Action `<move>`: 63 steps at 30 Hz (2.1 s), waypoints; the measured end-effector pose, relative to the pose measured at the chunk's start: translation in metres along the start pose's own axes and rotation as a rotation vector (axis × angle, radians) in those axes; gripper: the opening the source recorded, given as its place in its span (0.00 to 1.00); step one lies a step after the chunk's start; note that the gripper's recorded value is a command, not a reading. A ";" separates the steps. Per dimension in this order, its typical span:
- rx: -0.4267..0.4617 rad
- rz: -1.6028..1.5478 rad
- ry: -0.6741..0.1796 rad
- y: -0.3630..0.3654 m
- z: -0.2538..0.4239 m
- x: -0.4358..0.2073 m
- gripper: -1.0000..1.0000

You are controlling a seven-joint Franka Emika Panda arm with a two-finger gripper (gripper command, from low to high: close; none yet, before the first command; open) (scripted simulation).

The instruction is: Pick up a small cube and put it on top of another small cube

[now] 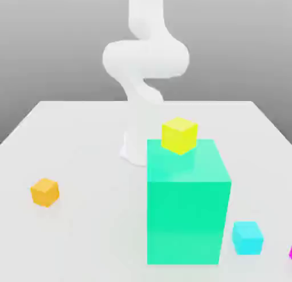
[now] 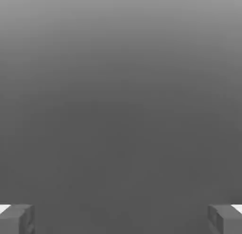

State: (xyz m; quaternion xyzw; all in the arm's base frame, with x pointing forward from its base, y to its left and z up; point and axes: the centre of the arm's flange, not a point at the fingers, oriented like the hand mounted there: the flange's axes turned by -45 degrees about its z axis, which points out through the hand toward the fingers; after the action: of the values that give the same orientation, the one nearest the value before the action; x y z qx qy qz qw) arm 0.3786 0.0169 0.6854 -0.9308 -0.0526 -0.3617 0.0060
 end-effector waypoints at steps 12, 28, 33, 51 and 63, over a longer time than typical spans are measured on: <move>0.243 -0.540 -0.247 -0.116 0.197 -0.015 0.50; 0.536 -1.303 -0.508 -0.302 0.396 -0.193 0.50; 0.592 -1.468 -0.556 -0.332 0.444 -0.264 0.50; 0.562 -1.411 -0.499 -0.301 0.425 -0.213 0.00; 0.345 -1.370 -0.456 -0.053 0.395 -0.133 0.00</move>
State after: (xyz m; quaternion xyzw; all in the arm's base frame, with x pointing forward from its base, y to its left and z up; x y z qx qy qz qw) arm 0.5414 0.0768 0.3030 -0.7271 -0.6777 -0.0689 -0.0858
